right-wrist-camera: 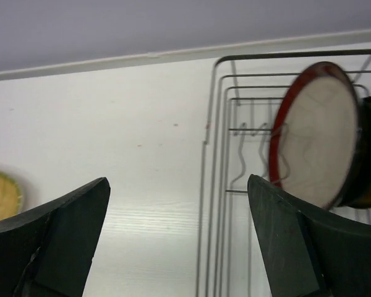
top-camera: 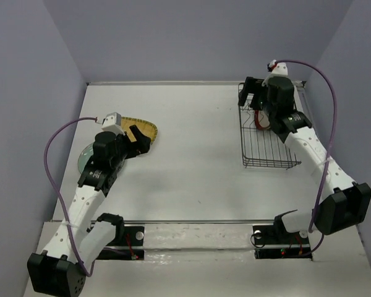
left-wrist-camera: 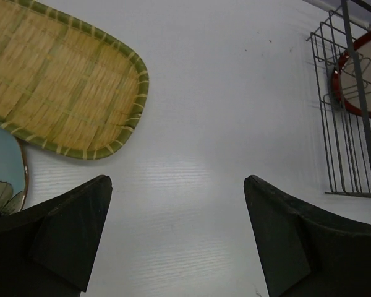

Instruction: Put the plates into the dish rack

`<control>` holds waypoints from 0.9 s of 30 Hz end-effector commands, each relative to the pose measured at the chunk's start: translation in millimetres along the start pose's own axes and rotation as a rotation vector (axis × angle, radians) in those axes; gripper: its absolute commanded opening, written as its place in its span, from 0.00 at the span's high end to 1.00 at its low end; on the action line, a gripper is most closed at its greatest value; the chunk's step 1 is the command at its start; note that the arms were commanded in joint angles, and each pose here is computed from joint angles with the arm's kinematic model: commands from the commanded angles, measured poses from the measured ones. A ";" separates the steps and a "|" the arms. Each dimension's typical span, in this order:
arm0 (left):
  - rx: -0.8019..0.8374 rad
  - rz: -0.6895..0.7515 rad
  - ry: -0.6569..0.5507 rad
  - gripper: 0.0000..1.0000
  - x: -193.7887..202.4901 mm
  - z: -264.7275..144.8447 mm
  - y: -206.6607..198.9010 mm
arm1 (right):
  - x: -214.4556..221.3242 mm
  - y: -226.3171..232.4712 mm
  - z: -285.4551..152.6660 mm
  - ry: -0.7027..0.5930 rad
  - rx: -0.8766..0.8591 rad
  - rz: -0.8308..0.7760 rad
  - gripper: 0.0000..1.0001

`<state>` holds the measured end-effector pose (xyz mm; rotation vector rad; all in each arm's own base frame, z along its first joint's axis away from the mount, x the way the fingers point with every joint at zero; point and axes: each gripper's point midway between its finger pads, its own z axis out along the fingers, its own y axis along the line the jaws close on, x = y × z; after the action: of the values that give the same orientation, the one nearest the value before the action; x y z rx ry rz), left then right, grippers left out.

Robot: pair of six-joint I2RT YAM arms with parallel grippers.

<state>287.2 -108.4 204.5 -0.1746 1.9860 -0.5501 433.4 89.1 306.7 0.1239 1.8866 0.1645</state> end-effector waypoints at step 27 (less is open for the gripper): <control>-0.938 -0.690 -0.280 0.01 44.5 -68.0 269.4 | 121.6 172.8 -75.9 0.184 -0.628 0.044 0.06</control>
<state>240.6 126.4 87.5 -1.3984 1.7819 0.0170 330.0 268.6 216.9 -0.2531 2.0333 0.7373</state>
